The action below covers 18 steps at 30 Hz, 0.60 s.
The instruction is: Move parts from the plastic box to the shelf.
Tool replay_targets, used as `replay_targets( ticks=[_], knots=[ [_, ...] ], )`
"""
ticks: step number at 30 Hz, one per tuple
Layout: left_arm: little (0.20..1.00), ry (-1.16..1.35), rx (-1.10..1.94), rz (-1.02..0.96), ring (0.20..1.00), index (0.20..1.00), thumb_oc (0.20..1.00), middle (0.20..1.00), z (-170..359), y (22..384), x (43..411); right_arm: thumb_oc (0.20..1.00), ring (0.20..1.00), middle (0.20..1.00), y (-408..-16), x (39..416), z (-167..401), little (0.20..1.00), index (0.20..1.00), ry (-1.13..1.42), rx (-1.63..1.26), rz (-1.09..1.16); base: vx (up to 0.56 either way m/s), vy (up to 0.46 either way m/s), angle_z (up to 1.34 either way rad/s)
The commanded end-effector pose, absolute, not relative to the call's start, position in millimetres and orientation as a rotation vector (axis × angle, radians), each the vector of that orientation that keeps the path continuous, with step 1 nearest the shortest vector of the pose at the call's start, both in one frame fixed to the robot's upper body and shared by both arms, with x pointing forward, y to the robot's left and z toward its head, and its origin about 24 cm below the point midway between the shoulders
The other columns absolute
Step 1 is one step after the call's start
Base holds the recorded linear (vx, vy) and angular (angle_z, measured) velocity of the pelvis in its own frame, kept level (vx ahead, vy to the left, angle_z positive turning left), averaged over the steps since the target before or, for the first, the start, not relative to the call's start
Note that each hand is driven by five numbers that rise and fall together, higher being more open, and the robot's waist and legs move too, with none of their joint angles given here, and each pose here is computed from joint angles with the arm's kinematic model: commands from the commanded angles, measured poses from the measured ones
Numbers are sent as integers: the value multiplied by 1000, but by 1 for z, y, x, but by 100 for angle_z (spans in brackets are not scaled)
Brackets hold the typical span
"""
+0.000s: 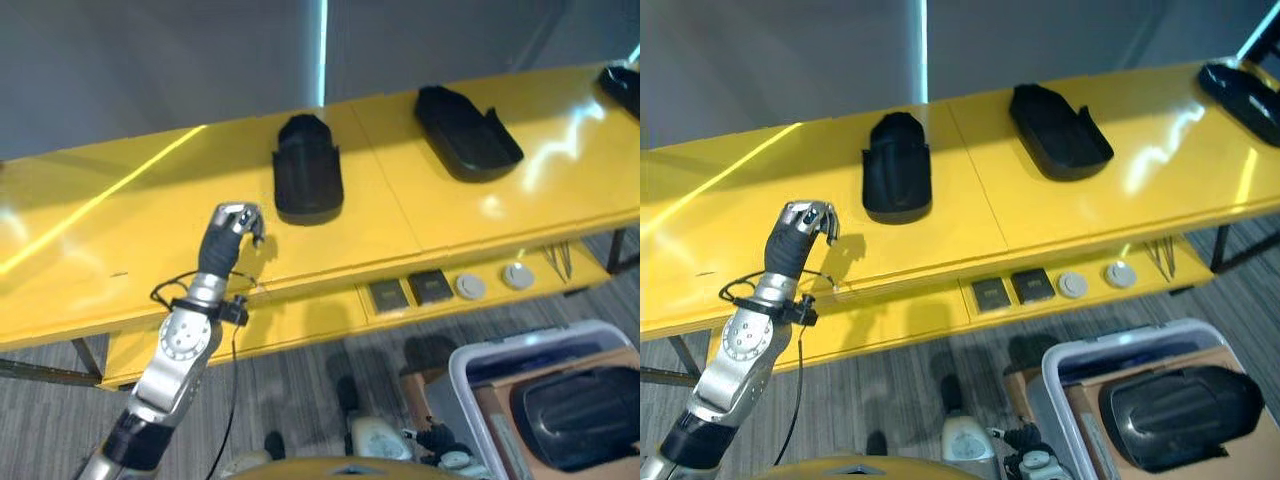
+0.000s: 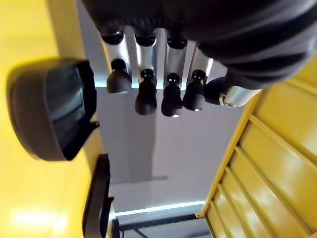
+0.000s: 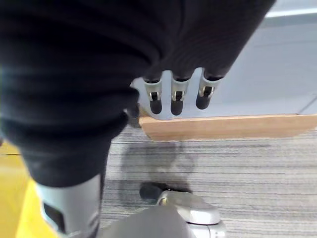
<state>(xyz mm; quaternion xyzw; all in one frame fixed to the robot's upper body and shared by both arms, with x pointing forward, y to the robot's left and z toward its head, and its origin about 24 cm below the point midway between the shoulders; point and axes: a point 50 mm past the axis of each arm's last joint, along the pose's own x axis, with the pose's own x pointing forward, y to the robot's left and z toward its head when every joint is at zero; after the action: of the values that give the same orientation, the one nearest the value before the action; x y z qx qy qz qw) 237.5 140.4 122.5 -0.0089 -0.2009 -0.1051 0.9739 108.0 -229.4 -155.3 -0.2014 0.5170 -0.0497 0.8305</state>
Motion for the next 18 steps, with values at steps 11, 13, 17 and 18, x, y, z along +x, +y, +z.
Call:
replay_targets(
  ticks=[11,13,17,18],
  knots=[
    [1000,-524,201,-160,1000,1000,1000,1000,133,155,236,1000,1000,1000,-209,98,-163,1000,1000,1145,-363,-107,-32,58,3],
    [1000,-524,211,-159,1000,1000,1000,1000,134,156,236,1000,1000,1000,-207,98,-164,1000,1000,1143,-360,-100,-24,56,-3],
    [1000,-520,220,-167,1000,1000,1000,1000,132,153,239,1000,1000,1000,-208,94,-164,1000,1000,1151,-338,-124,-21,63,0],
    [1000,-526,220,-160,1000,1000,1000,1000,133,154,239,1000,1000,1000,-210,95,-163,1000,1000,1144,-334,-137,-110,172,-2]
  ],
)
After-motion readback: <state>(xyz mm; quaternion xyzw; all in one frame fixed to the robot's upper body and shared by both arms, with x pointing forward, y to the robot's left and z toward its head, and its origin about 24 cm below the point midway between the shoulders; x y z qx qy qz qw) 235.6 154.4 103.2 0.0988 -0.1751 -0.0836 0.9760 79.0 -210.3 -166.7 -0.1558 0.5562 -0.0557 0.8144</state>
